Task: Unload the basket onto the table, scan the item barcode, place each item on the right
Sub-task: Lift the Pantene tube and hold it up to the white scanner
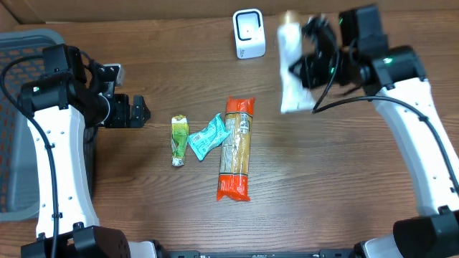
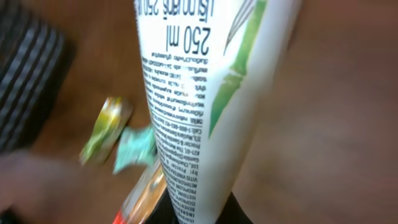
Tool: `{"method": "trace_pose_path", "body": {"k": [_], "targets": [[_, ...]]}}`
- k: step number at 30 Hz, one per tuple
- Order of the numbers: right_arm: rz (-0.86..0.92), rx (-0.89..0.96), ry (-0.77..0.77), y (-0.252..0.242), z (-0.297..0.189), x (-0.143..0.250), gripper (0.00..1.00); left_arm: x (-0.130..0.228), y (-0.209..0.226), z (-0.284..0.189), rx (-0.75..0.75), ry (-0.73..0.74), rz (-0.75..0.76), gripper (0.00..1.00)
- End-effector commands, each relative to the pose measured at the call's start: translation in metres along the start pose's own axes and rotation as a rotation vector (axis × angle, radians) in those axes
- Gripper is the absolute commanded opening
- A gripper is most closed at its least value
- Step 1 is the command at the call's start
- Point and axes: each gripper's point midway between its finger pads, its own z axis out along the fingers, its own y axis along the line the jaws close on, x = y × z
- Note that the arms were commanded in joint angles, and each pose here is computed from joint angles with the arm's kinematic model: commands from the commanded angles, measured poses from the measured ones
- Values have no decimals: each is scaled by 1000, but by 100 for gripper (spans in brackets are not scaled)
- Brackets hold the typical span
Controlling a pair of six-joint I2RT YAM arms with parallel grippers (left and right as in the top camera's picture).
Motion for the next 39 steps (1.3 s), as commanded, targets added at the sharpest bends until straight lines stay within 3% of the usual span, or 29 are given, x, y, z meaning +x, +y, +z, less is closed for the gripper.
{"method": "trace_pose_path", "body": {"k": [1, 5, 11, 15, 18, 28, 39], "targets": [[-51, 253, -182, -28, -31, -50, 3, -2, -4, -3, 12, -15, 27, 100], [-118, 360, -234, -42, -25, -68, 3, -2, -4, -3, 12, -15, 27, 100], [-193, 577, -173, -80, 22, -67, 4, -2, -4, -3, 12, -15, 27, 100], [-404, 655, -58, -106, 75, -57, 4, -2, -4, -3, 12, -15, 27, 100], [-475, 750, -71, -119, 96, -65, 3, -2, -4, -3, 12, -15, 27, 100], [-814, 796, -109, -108, 155, -86, 4, -2, -4, -3, 12, -15, 27, 100], [-858, 1006, -132, -135, 193, -83, 3, -2, -4, -3, 12, -15, 27, 99]]}}
